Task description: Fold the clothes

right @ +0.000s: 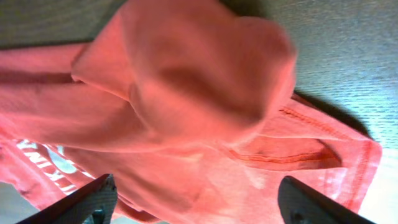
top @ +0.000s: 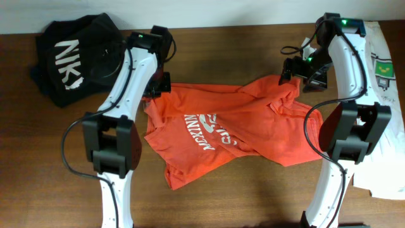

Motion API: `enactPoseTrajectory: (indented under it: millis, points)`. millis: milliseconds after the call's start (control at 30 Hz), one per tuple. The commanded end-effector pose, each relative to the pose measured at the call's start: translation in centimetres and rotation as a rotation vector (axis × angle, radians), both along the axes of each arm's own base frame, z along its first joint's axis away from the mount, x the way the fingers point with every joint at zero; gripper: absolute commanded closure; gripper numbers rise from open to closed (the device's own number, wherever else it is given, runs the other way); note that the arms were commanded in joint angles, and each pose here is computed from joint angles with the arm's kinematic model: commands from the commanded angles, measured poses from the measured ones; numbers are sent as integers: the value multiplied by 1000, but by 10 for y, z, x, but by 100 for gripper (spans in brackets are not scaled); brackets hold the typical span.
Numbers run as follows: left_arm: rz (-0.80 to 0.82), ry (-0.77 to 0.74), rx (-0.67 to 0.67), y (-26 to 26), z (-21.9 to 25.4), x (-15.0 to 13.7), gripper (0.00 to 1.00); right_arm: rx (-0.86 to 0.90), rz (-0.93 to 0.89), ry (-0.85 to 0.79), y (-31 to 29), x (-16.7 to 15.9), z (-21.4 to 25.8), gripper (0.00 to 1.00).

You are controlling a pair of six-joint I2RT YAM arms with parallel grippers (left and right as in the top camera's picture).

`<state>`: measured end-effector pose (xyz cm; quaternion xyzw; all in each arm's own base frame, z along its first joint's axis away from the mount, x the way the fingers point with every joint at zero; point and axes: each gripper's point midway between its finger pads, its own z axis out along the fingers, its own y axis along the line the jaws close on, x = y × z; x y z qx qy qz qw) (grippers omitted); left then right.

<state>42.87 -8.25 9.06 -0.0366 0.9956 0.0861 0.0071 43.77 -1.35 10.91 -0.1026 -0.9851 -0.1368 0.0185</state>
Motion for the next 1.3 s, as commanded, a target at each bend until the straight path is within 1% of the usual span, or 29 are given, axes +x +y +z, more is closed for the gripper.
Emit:
enactPoseTrajectory:
  millis: [0,67,133,167,200,233,267,300,333,367,533,633,733,767,833,867,933,1000,1100,1167,1200,1233,1267]
  points:
    - [14,33,20,4,-13,-2,99,-14,6,33,-2,-8,-1,9]
    - [14,33,21,4,-13,-2,99,-28,7,43,-4,-10,-1,9]
    - [13,40,23,5,-13,-4,99,-80,9,55,-14,-12,-5,9]
    - [14,46,24,5,-13,-5,99,-90,11,66,-15,-14,-7,12]
    - [14,49,24,5,-13,-6,99,-94,13,78,-16,-17,-11,18]
    - [14,51,25,5,-13,-6,99,-94,13,86,-16,-18,-19,27]
    - [14,51,25,5,-13,-6,99,-93,13,89,-16,-18,-26,32]
    - [14,51,25,5,-13,-6,99,-93,13,86,-16,-17,-35,34]
    - [14,51,25,5,-13,-6,99,-93,14,87,-15,-17,-43,39]
    - [14,51,25,5,-13,-6,99,-93,14,89,-15,-17,-49,41]
    - [14,51,25,5,-13,-6,99,-98,12,54,-16,-11,-78,42]
    - [14,51,25,5,-13,-6,99,-100,13,40,-16,-9,-85,47]
    - [14,51,25,5,-13,-6,99,-103,12,24,-16,-5,-86,64]
    - [14,51,25,5,-13,-6,99,-103,10,20,-17,-4,-86,78]
    - [14,50,25,5,-13,-6,99,-103,7,21,-19,-4,-84,93]
    - [13,46,22,5,-9,-5,99,-103,2,22,-21,-3,-77,96]
    - [12,39,18,4,5,-7,99,-104,-10,13,-26,0,-58,96]
    - [5,-3,7,1,38,-8,99,-107,-70,3,-34,3,-22,96]
    - [-11,-99,-24,-4,97,-15,99,-114,-92,-52,-38,1,43,96]
    - [-41,-241,-93,-15,154,-29,99,-87,-94,-210,-29,5,107,96]
    - [-54,-309,-114,-17,182,-41,99,-74,-122,-285,-23,-4,141,96]
    - [-64,-385,-139,-16,212,-55,99,-80,-129,-345,-22,-13,166,96]
    - [-67,-429,-153,-15,229,-64,99,-85,-130,-387,-21,-20,183,96]
